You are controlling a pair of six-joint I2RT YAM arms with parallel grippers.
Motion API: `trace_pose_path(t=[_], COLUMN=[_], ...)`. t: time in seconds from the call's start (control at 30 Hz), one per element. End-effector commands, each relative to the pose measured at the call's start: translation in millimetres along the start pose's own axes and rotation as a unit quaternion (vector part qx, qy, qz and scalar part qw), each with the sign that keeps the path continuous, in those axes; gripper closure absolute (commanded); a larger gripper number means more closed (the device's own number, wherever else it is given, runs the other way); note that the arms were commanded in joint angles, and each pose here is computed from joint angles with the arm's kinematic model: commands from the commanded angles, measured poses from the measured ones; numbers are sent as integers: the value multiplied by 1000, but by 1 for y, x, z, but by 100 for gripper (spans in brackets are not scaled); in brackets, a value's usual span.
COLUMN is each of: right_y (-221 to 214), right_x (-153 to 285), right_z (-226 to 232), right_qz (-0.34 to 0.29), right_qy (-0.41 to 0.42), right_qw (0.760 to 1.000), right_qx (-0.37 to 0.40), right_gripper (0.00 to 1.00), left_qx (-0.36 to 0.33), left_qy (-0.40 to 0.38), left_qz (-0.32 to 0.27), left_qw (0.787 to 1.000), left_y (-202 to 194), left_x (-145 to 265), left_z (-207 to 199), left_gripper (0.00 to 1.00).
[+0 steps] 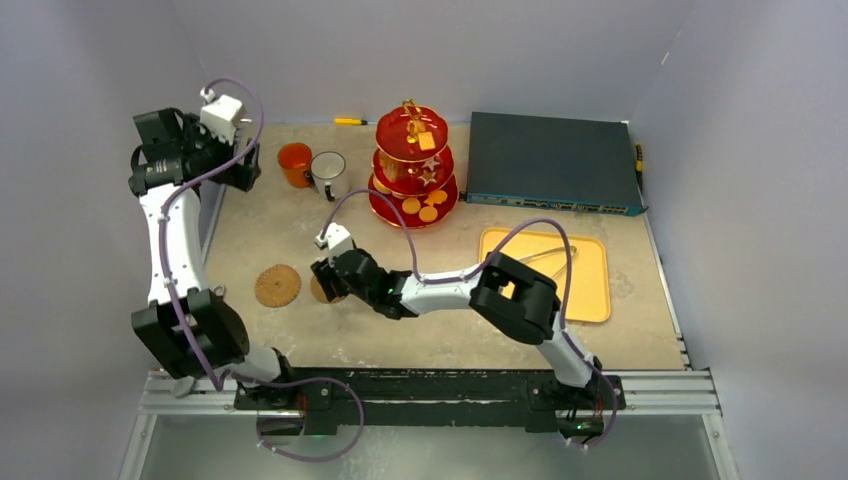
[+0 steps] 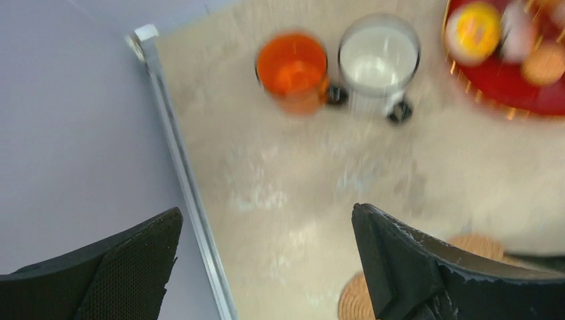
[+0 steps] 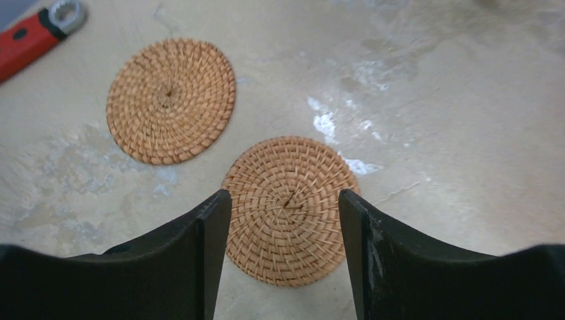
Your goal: Serve the afternoon tea
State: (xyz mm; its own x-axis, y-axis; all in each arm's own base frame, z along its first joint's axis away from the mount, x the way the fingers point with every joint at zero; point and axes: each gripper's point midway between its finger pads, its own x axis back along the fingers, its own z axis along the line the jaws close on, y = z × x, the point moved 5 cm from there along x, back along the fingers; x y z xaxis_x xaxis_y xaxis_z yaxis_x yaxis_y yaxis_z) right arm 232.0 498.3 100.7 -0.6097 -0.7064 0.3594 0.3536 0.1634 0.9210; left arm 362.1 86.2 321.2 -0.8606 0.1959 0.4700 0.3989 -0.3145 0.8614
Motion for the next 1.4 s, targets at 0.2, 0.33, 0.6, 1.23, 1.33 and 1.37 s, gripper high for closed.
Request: trace_pose_path(t=[0.2, 0.33, 0.6, 1.23, 1.33, 1.37], right_y=[-32, -56, -87, -91, -90, -89], right_x=[-7, 7, 53, 123, 126, 125], right_z=[4, -11, -49, -125, -129, -131], right_qz=[50, 81, 108, 88, 88, 88], right_qy=[17, -6, -72, -139, -145, -148], right_qw=[998, 996, 991, 984, 983, 983], right_qx=[29, 35, 38, -75, -70, -69], right_gripper=[46, 48, 52, 54, 54, 55], left_qx=[-113, -150, -258, -321, -319, -318], left_qy=[-245, -258, -237, -236, -247, -250], left_qz=[190, 194, 204, 197, 196, 193], left_qw=[944, 934, 914, 896, 894, 894], left_y=[-162, -187, -225, -242, -245, -243], left_x=[6, 1, -6, -58, -60, -62], left_z=[-43, -51, -54, -102, -112, -117], left_gripper=[2, 5, 10, 17, 19, 19])
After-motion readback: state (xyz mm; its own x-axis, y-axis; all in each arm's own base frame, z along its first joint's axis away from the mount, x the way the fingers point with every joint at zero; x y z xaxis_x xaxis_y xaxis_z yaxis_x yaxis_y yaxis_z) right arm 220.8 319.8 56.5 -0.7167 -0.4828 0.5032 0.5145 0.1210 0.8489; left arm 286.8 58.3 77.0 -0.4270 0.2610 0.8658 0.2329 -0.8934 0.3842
